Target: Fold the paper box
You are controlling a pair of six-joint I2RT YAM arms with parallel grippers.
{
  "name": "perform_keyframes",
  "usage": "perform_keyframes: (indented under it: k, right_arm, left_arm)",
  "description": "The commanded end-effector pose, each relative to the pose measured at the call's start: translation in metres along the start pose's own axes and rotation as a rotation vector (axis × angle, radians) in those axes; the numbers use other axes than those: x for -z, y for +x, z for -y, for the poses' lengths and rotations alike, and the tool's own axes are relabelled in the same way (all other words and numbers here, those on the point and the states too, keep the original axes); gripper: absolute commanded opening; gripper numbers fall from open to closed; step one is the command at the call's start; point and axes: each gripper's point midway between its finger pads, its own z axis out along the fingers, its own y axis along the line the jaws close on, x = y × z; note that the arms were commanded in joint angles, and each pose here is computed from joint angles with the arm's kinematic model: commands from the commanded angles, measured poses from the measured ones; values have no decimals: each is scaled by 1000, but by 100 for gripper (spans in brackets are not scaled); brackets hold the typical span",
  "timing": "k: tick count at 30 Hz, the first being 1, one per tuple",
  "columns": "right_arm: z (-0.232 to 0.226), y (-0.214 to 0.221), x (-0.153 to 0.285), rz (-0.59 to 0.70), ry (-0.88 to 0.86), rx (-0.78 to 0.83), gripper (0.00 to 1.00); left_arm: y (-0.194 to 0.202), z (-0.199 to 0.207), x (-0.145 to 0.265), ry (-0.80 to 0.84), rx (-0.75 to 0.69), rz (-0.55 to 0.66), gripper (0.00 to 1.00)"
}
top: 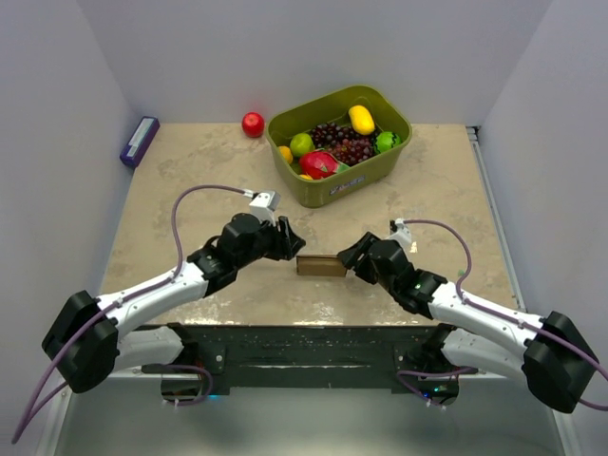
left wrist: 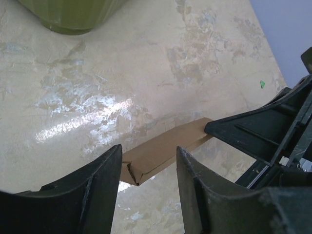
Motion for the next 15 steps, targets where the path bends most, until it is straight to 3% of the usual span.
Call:
perform_keyframes:
  k: [1,15]
  right_arm:
    - [32,2,-1,19,100,35,57]
    - [32,4,-2,13,98,35,57]
  left_arm:
    - [1,7,-7,57,31,4,52]
    - [32,-19,-16,-18,24,-54,49]
